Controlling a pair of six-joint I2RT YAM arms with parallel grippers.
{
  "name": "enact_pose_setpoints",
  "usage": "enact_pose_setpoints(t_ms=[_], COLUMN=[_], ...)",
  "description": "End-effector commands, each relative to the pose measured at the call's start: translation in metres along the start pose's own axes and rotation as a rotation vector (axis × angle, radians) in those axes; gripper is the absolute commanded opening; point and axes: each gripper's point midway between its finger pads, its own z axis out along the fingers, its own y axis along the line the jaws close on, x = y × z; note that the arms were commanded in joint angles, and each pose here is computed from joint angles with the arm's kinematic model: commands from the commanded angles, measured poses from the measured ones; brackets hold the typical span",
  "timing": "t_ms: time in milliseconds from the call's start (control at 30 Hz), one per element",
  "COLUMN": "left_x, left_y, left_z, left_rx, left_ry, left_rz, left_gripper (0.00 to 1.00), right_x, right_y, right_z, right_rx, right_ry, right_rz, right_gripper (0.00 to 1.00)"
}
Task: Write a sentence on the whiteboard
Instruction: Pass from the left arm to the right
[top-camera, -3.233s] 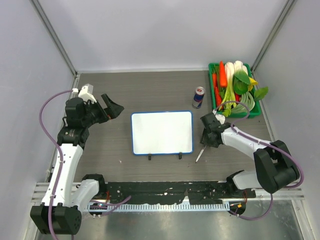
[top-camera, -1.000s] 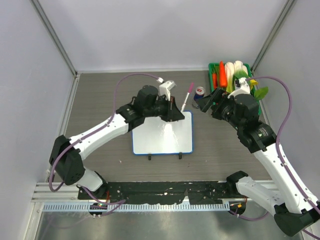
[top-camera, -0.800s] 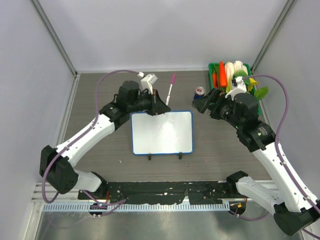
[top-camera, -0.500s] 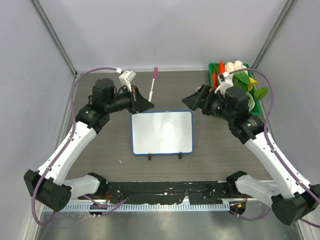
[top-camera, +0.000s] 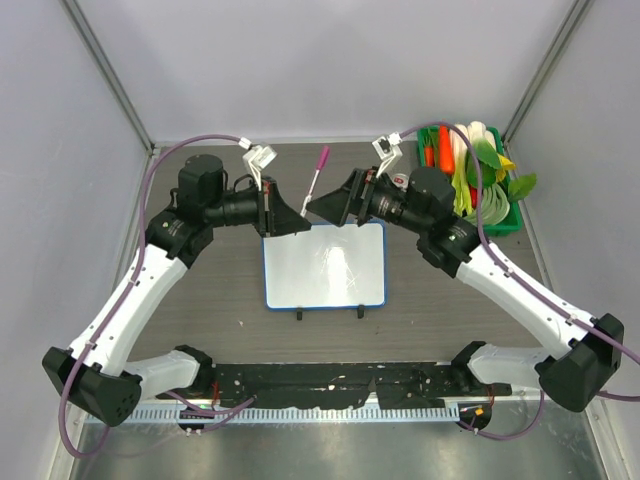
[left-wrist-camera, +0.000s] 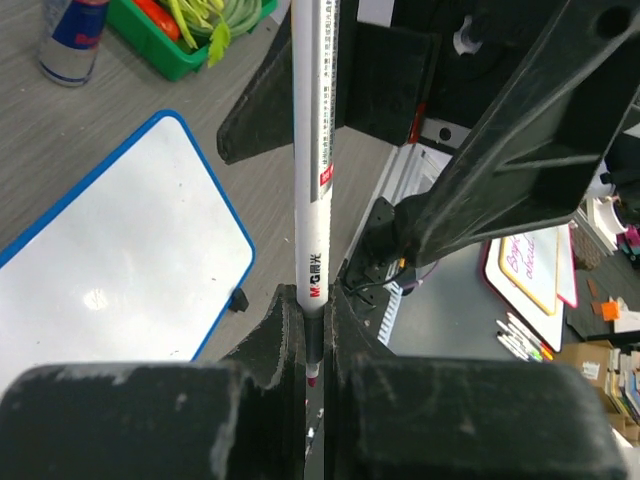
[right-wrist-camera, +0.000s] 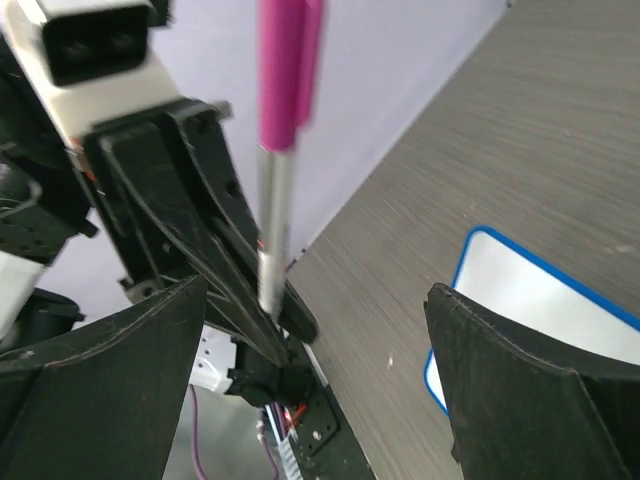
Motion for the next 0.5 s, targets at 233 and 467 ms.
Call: enact_pose_setpoints(t_ms=[233, 467], left_x=[0.003, 0.007], left_y=[-0.029, -0.031], left_z=[-0.010, -0.009], left_rx=[0.129, 0.159], left_ry=[0.035, 0.060], left_rz=[0.053, 0.052], left_gripper=[0.00, 0.00], right_x=[-0.022, -0.007], right_y=[0.054, 0.061], right_z=[0.012, 0.009], right_rx=[-0.224, -0.277], right_ry=[-0.031, 0.032], right_rz=[-0.070, -0.078], right_gripper=[0.71, 0.56])
